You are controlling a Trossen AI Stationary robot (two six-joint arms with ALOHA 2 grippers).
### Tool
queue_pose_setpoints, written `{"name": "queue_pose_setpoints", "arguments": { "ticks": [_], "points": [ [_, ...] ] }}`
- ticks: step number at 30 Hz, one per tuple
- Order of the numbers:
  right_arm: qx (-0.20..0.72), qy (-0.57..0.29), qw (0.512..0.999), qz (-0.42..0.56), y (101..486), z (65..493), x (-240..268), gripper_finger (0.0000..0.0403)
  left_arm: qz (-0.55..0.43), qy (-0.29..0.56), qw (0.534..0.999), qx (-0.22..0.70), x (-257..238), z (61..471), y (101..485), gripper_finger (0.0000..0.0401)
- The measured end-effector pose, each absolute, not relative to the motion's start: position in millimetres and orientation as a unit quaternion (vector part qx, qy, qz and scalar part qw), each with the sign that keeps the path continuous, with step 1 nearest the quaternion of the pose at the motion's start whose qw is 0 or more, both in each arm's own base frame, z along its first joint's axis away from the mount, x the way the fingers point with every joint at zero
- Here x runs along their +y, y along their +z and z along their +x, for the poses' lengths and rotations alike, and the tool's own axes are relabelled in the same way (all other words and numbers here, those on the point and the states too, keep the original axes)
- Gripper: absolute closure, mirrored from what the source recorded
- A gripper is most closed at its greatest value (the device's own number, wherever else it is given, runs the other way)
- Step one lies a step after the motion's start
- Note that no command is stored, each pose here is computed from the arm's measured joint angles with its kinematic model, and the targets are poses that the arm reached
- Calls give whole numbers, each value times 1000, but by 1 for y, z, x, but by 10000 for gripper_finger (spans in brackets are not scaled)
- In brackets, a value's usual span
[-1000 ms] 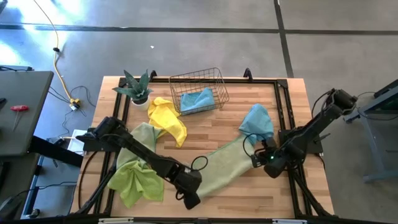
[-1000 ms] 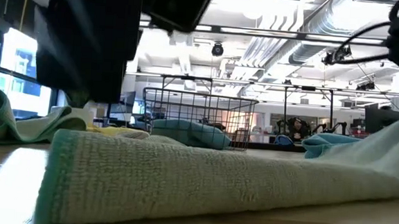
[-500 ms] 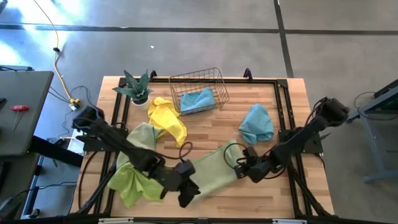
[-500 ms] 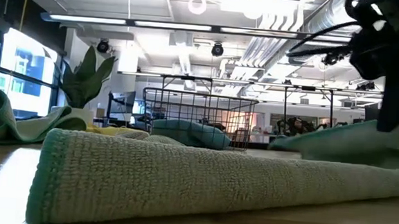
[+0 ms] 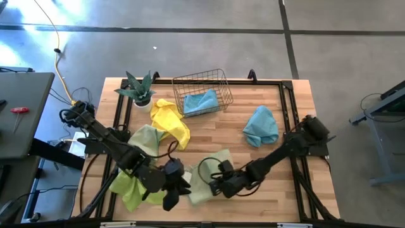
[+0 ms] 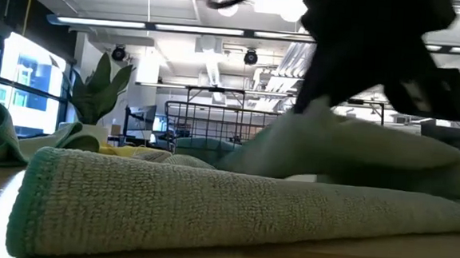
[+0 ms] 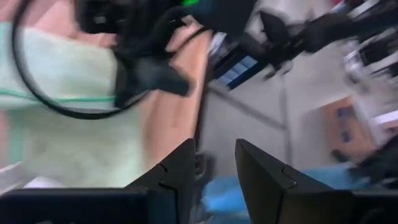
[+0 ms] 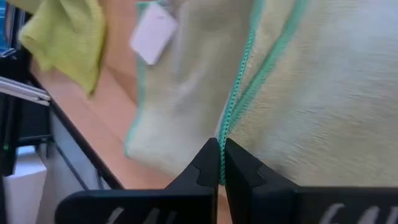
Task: Fold microfiber towels
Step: Fold the right light blue microfiber cloth
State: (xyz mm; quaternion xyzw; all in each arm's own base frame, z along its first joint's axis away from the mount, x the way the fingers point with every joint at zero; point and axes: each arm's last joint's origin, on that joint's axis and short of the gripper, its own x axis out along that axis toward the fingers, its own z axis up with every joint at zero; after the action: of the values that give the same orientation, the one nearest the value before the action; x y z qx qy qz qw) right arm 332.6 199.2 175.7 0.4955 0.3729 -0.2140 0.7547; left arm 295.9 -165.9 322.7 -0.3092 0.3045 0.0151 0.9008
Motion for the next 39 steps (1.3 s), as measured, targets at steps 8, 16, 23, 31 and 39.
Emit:
{"name": "queue_pose_setpoints", "arguments": {
  "ticks": [8,16,23,31,39],
  "points": [
    [366,-171,778,481,194,374,212,403,-287,9,903,320,-166,289,324,296],
    [361,-155,777,492,190,389,214,403,-275,-6,901,336,-167,288,322,296],
    [356,-80,762,535,163,403,236,403,-276,-7,903,329,-166,290,323,296],
    [377,-69,768,512,147,401,242,402,-303,17,898,320,-162,293,324,296],
    [389,-20,780,490,150,404,242,336,-325,36,890,317,-161,293,323,296]
  ]
}}
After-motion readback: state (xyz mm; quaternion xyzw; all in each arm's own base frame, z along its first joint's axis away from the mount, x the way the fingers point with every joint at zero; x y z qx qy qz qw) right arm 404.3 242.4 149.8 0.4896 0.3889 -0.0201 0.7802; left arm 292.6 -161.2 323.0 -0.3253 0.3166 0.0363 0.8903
